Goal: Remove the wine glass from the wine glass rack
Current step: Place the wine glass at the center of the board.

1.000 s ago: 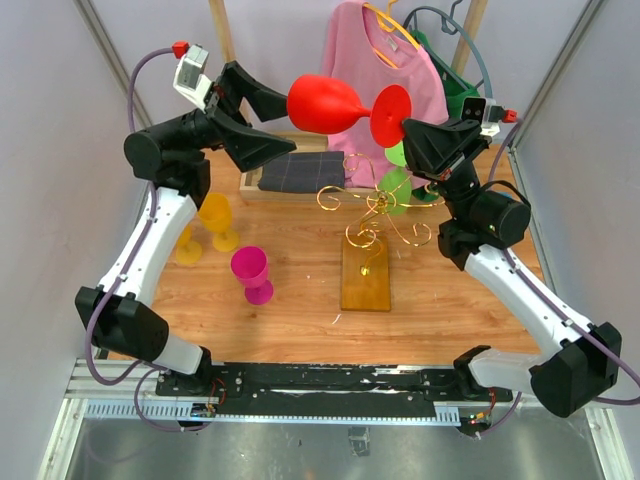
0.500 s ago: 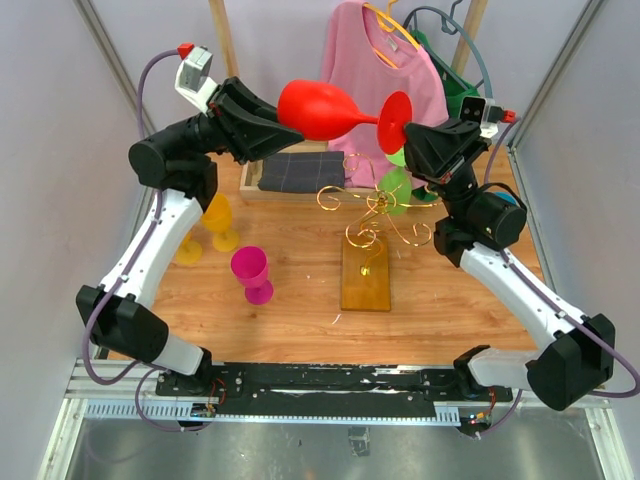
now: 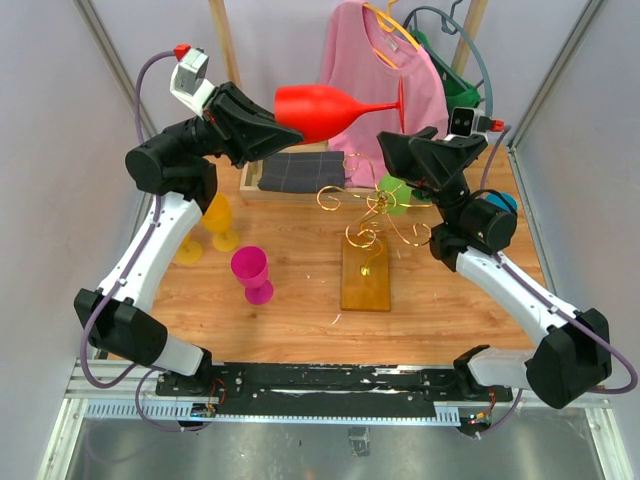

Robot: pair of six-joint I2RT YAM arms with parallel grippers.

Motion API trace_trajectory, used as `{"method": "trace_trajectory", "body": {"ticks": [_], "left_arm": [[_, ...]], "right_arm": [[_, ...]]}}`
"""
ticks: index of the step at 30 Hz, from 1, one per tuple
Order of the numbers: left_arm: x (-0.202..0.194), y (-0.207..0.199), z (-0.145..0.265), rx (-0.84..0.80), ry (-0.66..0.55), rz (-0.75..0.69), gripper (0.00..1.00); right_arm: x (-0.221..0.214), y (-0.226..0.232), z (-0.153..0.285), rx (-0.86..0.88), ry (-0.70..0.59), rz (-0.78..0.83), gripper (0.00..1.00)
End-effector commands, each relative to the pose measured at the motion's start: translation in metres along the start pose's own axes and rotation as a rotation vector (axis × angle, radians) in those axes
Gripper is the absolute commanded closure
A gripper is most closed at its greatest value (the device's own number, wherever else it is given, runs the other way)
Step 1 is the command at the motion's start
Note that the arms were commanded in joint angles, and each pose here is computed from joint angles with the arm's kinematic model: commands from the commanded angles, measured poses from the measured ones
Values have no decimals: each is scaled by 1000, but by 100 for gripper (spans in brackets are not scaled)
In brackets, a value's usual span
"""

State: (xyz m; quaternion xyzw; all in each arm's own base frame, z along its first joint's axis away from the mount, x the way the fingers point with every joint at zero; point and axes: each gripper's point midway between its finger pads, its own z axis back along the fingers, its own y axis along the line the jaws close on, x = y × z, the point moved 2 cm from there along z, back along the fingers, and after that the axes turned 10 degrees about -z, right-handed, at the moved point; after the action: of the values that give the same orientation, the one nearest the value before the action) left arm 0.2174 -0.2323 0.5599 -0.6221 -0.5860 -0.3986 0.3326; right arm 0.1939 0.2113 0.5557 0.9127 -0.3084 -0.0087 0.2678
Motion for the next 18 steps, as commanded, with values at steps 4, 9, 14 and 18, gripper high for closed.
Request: {"method": "trace_trajectory", "body": {"ticks": [4, 9, 14, 18], "left_arm": [[22, -24, -5, -45, -23, -105, 100], [32, -22, -3, -23, -34, -159, 100], [46, -11, 5, 34, -29, -234, 100], [52, 21, 21, 170, 42, -267, 100]], "right_arm": [[-22, 36, -2, 112, 92, 113, 33], [-35, 47, -6, 111, 171, 136, 32], [-46, 56, -2, 93, 215, 149, 32], [-54, 64, -5, 26, 251, 210, 32]]}}
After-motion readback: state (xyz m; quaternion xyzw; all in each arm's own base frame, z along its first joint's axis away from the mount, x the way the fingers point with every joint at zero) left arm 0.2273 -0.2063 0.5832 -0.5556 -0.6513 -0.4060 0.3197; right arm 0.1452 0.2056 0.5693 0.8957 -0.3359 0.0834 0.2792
